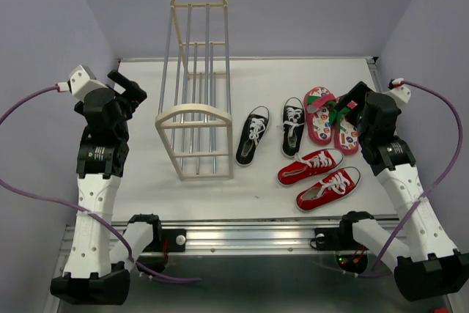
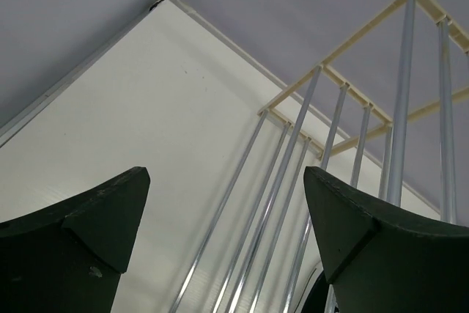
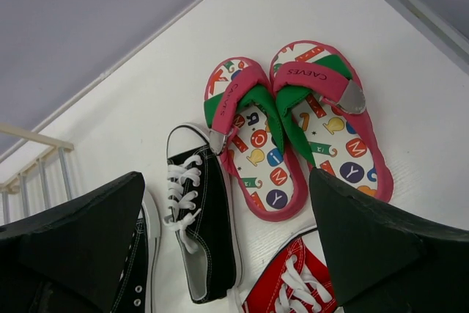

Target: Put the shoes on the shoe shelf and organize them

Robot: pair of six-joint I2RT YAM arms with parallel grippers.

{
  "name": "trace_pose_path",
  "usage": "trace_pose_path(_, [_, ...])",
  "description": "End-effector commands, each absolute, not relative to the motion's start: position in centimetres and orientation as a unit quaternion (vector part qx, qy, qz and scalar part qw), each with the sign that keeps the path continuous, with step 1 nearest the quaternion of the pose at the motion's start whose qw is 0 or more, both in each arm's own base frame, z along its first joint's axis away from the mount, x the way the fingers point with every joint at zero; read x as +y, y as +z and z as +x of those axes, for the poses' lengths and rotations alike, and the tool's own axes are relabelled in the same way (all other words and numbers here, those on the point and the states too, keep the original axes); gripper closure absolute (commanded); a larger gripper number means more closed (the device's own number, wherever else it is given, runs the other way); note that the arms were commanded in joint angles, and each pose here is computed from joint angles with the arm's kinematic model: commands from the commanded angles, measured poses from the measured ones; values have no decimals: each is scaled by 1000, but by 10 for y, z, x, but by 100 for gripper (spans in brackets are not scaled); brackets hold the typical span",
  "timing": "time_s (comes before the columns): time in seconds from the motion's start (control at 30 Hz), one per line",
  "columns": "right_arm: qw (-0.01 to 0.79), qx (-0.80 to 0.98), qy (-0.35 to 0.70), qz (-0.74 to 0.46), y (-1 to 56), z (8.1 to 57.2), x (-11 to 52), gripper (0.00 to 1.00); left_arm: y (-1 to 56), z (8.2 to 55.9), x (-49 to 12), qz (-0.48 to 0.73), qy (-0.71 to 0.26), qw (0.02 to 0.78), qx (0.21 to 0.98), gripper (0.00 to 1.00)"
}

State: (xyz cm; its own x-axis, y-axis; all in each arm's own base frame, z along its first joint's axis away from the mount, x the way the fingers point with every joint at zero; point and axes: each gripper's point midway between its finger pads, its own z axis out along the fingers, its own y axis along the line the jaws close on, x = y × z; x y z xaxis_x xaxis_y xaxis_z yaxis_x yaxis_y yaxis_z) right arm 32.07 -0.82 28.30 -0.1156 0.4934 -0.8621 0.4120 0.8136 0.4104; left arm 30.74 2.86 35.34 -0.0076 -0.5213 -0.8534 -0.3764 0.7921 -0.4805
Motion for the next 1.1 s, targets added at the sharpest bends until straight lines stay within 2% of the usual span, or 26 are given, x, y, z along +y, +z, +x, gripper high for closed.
trace_pose_path(0.0, [610, 737, 54, 286, 300, 323, -2, 0, 373, 301, 34, -326, -59, 655, 679, 1])
trace_pose_path(0.23, [600, 753, 92, 253, 299, 322, 16, 0, 382, 300, 30, -312, -69, 665, 675, 1])
trace_pose_path(0.5, [513, 819, 227, 121, 279, 332, 97, 0, 383, 311, 18, -281, -90, 667, 684, 1])
trace_pose_path(0.7, [462, 866, 185, 56, 234, 321, 186, 0, 383, 316, 14, -269, -96, 667, 688, 1])
trace_pose_path(0.9, [418, 891, 151, 95, 180, 326, 224, 0, 383, 322, -2, -233, -128, 672, 691, 1])
trace_pose_path(1.07, [407, 894, 147, 114, 162, 329, 250, 0, 376, 327, -5, -229, -132, 669, 695, 1])
